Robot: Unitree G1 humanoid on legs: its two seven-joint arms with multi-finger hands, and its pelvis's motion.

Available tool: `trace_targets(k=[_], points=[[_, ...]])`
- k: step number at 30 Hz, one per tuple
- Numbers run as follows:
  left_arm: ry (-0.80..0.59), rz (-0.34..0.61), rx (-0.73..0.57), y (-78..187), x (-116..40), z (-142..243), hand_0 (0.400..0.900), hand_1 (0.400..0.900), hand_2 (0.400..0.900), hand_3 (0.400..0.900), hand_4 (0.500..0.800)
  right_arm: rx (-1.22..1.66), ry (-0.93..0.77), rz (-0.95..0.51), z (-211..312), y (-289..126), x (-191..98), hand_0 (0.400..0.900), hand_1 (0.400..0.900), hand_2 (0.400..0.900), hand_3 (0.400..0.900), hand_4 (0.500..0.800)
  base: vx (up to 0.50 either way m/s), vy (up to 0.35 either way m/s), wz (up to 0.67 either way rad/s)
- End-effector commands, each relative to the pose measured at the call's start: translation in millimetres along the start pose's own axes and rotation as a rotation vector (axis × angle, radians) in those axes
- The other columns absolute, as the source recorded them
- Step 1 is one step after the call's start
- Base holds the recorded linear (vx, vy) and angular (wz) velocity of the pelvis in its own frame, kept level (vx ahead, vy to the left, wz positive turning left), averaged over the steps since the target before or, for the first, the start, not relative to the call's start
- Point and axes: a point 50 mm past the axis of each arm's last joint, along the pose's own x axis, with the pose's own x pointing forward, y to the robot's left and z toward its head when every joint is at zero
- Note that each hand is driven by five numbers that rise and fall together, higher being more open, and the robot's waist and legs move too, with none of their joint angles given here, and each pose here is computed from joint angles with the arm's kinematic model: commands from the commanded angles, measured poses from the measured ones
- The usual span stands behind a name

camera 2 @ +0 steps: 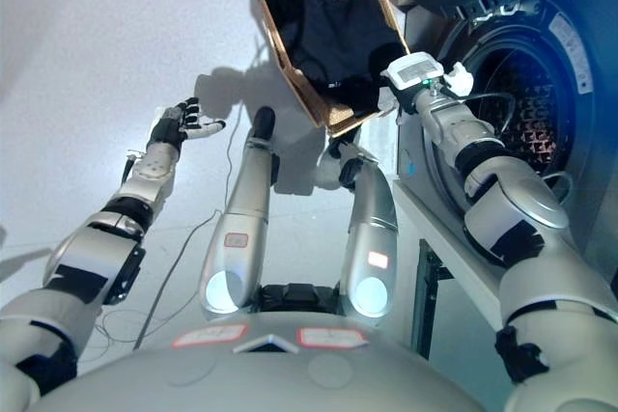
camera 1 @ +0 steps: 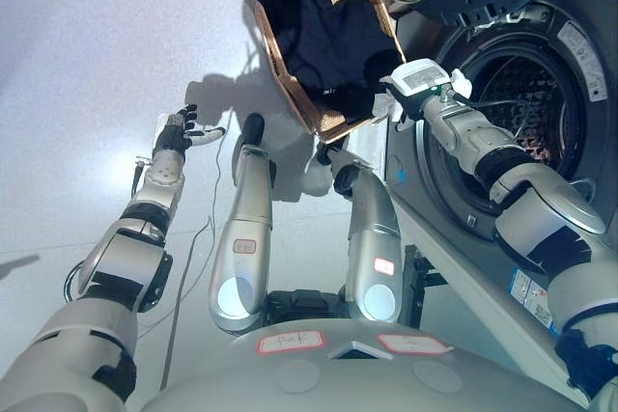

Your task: Put the clothes in the basket into the washing machine.

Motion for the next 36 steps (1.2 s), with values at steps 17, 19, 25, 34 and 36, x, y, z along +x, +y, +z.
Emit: trace_targets(k=[17,19,25,34,36], points=[[-0.063,0.081,-0.214,-15.5,-7.8,-0.2,0.900,0.900,0.900,0.900,0.800,-0.349,0.475,-0.055,-133.9,-24.2,-45.6,0.900,0.900,0.900,0.900,0.800,-0.014,-0.024,0.01],[-0.064,0.082,-0.222,-15.8,-8.7,-1.7,0.900,0.900,0.900,0.900,0.800,-0.354,0.491,-0.057,-138.9,-25.5,-48.5,0.900,0.900,0.900,0.900,0.800,-0.002,0.026,-0.05],[-0.080,0.103,-0.250,-11.9,-11.7,-3.9,0.900,0.900,0.900,0.900,0.800,-0.374,0.561,-0.070,-158.0,-33.4,-60.3,0.900,0.900,0.900,0.900,0.800,0.002,0.022,-0.06],[-0.016,0.140,-0.310,-12.4,-21.5,-28.7,0.900,0.900,0.900,0.900,0.800,-0.413,0.550,-0.157,-167.1,-67.5,-62.5,0.900,0.900,0.900,0.900,0.800,-0.004,0.026,-0.11],[-0.011,0.133,-0.314,-15.6,-25.5,-34.5,0.900,0.900,0.900,0.900,0.800,-0.409,0.593,-0.135,-176.4,-56.0,-71.4,0.869,0.869,0.869,0.869,0.781,0.000,0.007,-0.02]])
